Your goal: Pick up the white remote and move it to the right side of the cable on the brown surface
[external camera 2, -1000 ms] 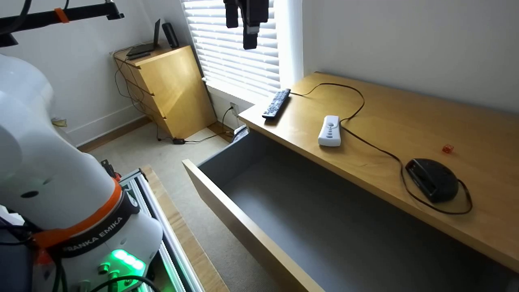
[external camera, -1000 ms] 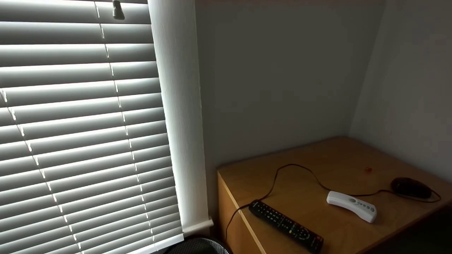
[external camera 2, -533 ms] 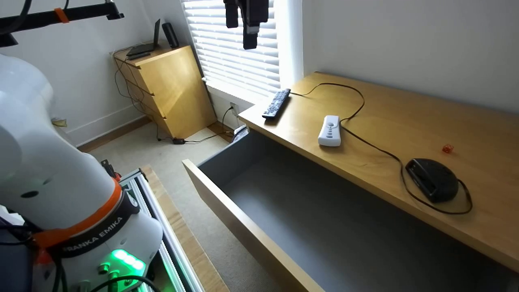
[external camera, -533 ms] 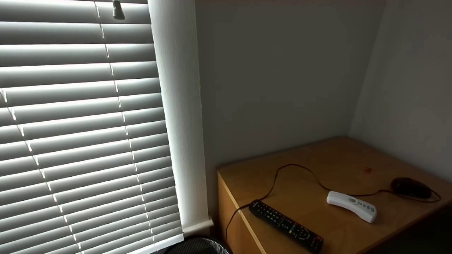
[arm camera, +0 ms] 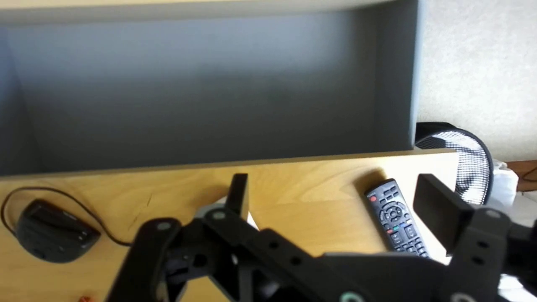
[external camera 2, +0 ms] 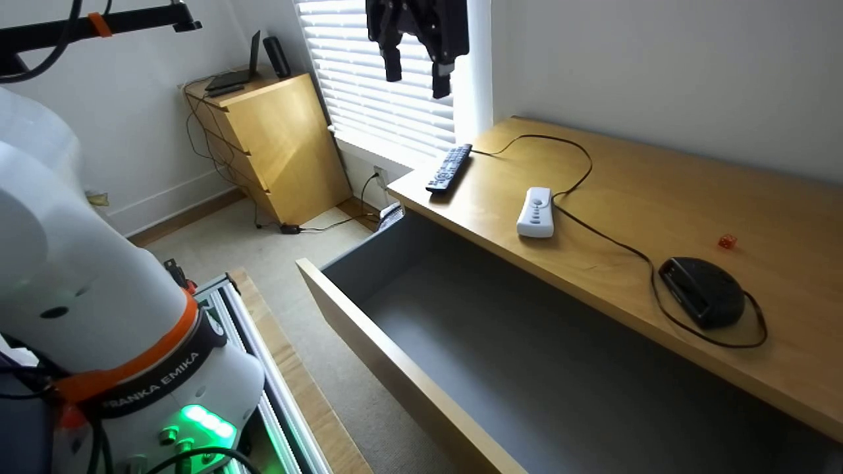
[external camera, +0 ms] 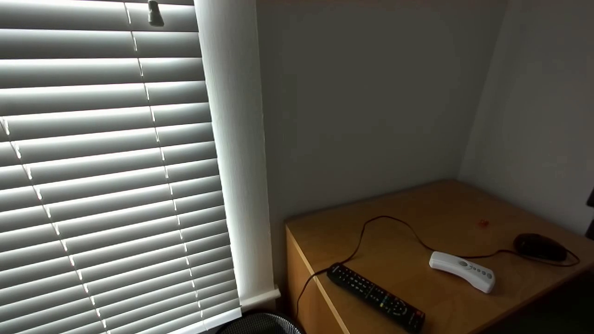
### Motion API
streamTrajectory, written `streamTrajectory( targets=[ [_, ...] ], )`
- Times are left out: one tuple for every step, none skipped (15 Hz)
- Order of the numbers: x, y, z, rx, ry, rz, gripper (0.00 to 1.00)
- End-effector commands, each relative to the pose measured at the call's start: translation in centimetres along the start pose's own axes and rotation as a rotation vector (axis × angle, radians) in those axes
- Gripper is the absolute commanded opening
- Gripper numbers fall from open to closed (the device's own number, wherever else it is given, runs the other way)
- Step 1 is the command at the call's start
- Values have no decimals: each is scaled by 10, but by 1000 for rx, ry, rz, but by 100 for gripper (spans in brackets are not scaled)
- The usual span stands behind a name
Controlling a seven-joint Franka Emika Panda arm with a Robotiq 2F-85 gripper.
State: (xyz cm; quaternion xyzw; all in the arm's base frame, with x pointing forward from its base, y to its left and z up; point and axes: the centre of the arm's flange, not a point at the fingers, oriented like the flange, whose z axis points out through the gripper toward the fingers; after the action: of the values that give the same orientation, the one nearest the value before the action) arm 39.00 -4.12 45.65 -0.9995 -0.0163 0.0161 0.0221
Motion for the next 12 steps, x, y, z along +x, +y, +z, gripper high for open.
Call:
streamTrajectory(
  targets=[
    [44,-9,43,-42,34,-134,100],
    [57,-10,53,-33,41,-179,100],
    [67,-10,61,-18,40,-217,100],
    [78,-7,69,-13,48,-253,100],
    [88,-4,76,-9,49,-284,100],
    [97,0,83,-10,51,-309,100],
    [107,5,89,-22,61,-321,100],
    [116,10,95,-28,62,-332,100],
    [125,15,99,-35,65,-338,100],
    [133,18,104,-24,53,-340,100],
    [140,23,109,-30,62,-339,100],
    [116,11,99,-41,60,-328,100]
  ],
)
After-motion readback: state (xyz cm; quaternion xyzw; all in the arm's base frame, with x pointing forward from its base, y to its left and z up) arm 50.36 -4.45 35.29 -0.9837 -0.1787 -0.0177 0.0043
